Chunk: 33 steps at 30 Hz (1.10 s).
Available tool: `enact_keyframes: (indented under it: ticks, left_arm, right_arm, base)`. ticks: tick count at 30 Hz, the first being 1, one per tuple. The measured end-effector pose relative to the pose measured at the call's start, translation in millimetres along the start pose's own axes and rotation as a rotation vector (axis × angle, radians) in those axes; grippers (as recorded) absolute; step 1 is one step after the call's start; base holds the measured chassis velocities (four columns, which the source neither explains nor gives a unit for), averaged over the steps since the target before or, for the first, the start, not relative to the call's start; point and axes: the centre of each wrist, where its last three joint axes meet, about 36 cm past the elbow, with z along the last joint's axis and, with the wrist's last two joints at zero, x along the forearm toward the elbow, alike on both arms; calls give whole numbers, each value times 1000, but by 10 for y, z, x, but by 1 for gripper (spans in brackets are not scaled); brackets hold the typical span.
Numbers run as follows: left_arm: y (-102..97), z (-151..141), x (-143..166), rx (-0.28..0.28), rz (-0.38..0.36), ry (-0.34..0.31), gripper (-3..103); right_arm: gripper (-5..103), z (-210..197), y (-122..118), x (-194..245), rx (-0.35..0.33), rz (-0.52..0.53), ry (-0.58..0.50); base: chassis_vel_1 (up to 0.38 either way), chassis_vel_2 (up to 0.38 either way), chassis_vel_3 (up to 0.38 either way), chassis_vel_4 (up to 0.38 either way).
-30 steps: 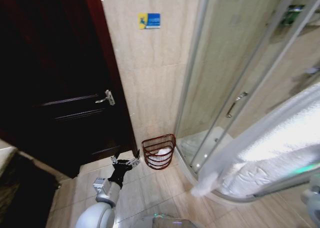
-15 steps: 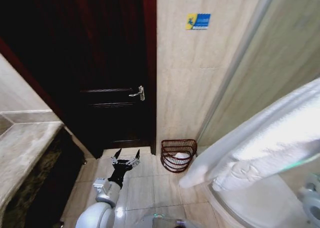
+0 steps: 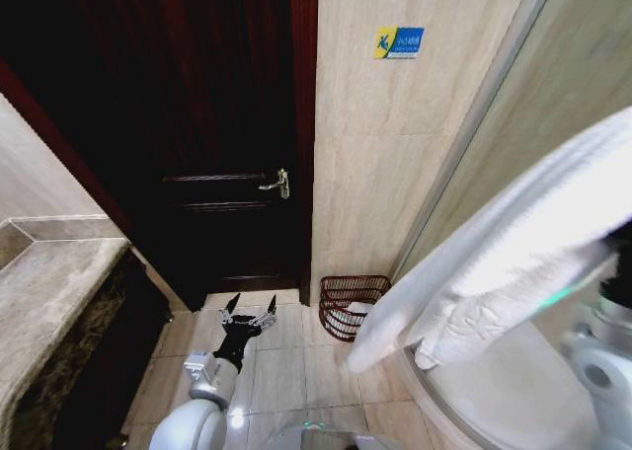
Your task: Discard the used towel into the hamper.
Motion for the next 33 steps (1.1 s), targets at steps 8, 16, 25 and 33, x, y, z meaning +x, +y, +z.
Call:
enact_keyframes:
  ticks: [8,16,25,33]
  left_arm:
    - [0,0,0,0,0,0,100]
    - [0,0,0,0,0,0,100]
    - [0,0,0,0,0,0,100]
    - [0,0,0,0,0,0,100]
  right_arm:
    - [8,542,-189,-225,-43,-4,13]
    - [8,1067,-237,-544,-81,-16,8]
    - [8,1888,-208,-923,-95,-35,3]
    - [8,2418,-61,-1001,-165,-4,45]
  base:
    - [0,0,0,0]
    - [0,0,0,0]
    - [0,0,0,0]
    - [0,0,0,0]
